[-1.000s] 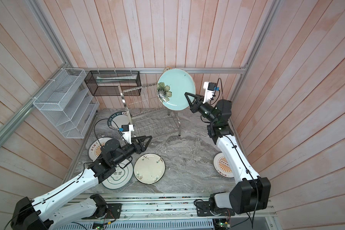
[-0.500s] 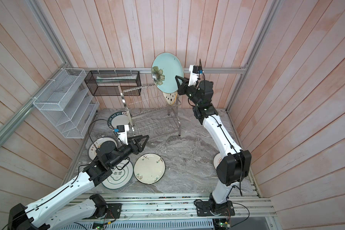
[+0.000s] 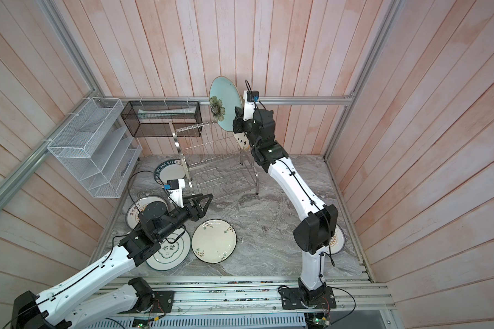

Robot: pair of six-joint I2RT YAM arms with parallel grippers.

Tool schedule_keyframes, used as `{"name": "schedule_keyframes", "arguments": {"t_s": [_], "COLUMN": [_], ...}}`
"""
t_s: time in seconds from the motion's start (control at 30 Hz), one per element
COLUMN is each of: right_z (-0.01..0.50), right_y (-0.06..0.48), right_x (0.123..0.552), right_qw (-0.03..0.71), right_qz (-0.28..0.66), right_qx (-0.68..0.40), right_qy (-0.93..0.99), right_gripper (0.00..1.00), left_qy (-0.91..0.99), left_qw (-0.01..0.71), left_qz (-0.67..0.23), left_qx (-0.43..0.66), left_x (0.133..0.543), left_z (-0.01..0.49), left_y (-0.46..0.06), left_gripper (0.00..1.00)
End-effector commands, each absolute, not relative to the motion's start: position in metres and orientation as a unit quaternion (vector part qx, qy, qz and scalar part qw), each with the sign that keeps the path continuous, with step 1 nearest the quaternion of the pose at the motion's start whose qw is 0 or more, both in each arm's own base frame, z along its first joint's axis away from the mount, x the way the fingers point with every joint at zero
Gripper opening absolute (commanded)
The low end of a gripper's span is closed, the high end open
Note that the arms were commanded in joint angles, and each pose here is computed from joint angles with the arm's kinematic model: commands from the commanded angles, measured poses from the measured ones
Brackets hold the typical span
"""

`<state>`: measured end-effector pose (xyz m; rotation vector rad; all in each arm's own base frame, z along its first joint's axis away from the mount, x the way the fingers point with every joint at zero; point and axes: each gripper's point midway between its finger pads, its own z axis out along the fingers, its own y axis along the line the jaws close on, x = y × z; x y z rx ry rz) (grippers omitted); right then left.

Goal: Load plates into a dish rack
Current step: Place the plate on the dish rack.

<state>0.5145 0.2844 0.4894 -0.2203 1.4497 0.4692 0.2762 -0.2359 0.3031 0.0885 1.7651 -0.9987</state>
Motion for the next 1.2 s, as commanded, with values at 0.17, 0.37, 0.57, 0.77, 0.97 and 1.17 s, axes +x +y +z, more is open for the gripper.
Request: {"name": "schedule_keyframes", "arguments": {"t_s": [0.17,0.37,0.57,0.77,0.97,1.17], "right_z": [0.538,0.531,0.525,0.524,0.516,0.508], "right_y": [0.268,0.269,0.266,0.263,0.263,0.264], "right_x": [0.506,0.509,0.510,0.508,0.506,0.501], "right_qw": [0.778,0.778,0.779,0.781,0.777,0.774], "right_qz": [0.157,0.130,0.112,0.093,0.082,0.074], "right_qx": [-0.050,-0.047,-0.042,-0.038,-0.041,-0.046], "right_qy": [0.606,0.613,0.615,0.616,0.623,0.628], "right_gripper": [0.00,0.00,0.00,0.00,0.00,0.00], "left_qy": [0.743,0.744,0.744,0.745,0.744,0.745], "left_qw": [0.530,0.530,0.529,0.526,0.530,0.529], "left_qz": [-0.407,-0.406,-0.407,-0.408,-0.404,-0.405], "left_qx": [0.042,0.041,0.041,0.043,0.040,0.040], "left_x": [0.277,0.277,0.278,0.278,0.278,0.278], "left_z": [0.300,0.300,0.301,0.300,0.302,0.301], "left_y": [-0.235,-0.235,-0.236,-0.238,-0.235,-0.235], "left_gripper": [0.69,0.69,0.69,0.69,0.69,0.69]}}
